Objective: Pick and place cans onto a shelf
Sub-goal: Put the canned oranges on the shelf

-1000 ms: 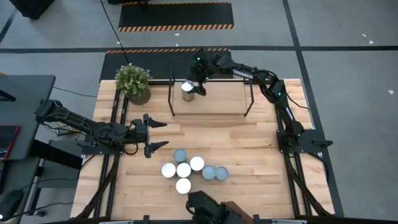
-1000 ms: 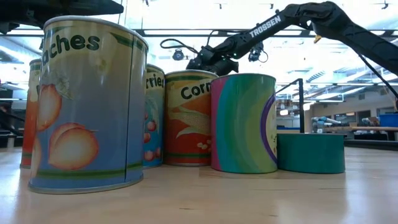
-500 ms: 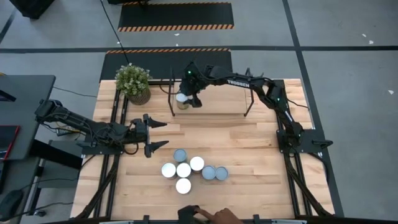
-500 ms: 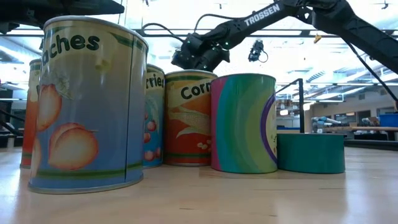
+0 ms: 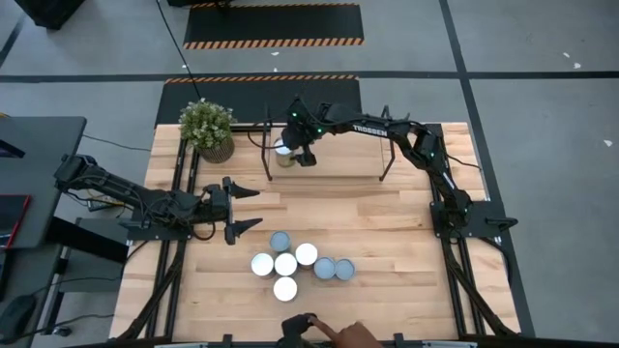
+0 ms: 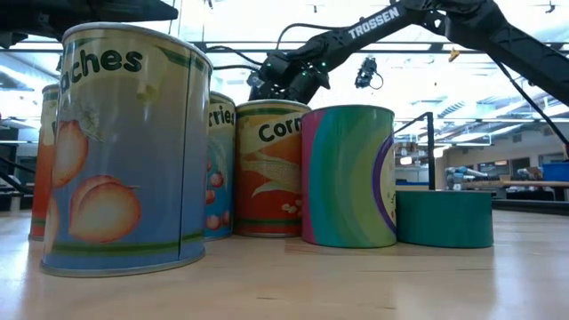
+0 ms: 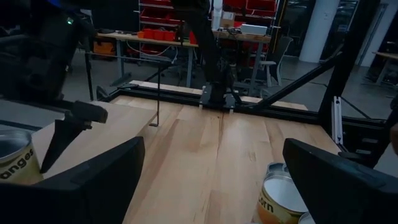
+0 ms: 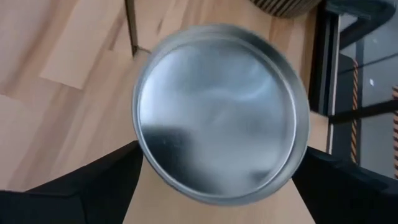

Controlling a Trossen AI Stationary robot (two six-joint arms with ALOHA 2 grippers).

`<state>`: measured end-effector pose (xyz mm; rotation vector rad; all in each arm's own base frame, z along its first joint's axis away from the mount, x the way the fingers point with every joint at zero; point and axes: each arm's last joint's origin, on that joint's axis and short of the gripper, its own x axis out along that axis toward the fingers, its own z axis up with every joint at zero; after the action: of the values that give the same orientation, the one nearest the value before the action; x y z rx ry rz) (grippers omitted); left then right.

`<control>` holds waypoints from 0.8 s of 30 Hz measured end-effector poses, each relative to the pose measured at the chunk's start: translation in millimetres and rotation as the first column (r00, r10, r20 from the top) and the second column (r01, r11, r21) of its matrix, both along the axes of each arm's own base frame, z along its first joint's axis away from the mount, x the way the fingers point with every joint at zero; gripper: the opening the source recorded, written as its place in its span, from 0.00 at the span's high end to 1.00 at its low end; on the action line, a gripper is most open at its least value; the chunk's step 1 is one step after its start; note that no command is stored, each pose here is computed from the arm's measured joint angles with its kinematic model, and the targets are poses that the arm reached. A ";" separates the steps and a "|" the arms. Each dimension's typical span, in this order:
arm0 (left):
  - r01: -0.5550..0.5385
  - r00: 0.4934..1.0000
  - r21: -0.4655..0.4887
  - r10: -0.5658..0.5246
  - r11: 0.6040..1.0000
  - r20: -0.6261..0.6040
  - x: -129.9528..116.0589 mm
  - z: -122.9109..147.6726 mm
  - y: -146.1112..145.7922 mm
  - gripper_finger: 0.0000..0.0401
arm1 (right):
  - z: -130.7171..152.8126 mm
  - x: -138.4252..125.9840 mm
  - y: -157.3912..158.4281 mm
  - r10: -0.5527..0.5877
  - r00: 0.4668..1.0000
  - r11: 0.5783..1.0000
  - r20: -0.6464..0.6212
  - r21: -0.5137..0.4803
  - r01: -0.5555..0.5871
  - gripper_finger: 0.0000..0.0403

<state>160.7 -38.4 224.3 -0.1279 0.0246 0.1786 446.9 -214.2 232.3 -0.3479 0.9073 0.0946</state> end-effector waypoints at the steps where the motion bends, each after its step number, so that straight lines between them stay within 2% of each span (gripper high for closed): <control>1: 0.000 1.000 0.000 0.000 1.000 0.000 0.0 0.0 0.0 0.03 | 1.0 -0.4 -0.3 -0.010 1.000 1.000 -0.003 -0.012 0.010 0.01; 5: 0.000 1.000 0.002 0.000 1.000 0.000 0.0 0.0 0.0 0.03 | 6.5 -3.8 -6.1 -0.057 0.998 0.998 0.003 -0.018 0.057 0.01; 10: 0.000 1.000 0.001 0.000 1.000 0.000 0.0 0.0 0.0 0.03 | 17.1 -9.4 -6.8 -0.153 0.987 0.988 -0.055 0.004 0.154 0.01; 15: 0.000 1.000 0.001 0.000 1.000 -0.001 0.0 0.0 0.0 0.03 | 24.2 -5.6 9.8 -0.253 0.960 0.964 -0.116 -0.110 0.241 0.01; 24: -0.001 1.000 -0.009 0.001 1.000 -0.018 -0.1 -2.0 0.0 0.03 | 26.5 9.2 52.2 -0.323 0.936 0.917 -0.140 -0.292 0.273 0.01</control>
<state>160.6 -38.4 222.3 -0.1354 0.0430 0.1803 456.1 -162.0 258.8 -0.4532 1.1536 -0.2873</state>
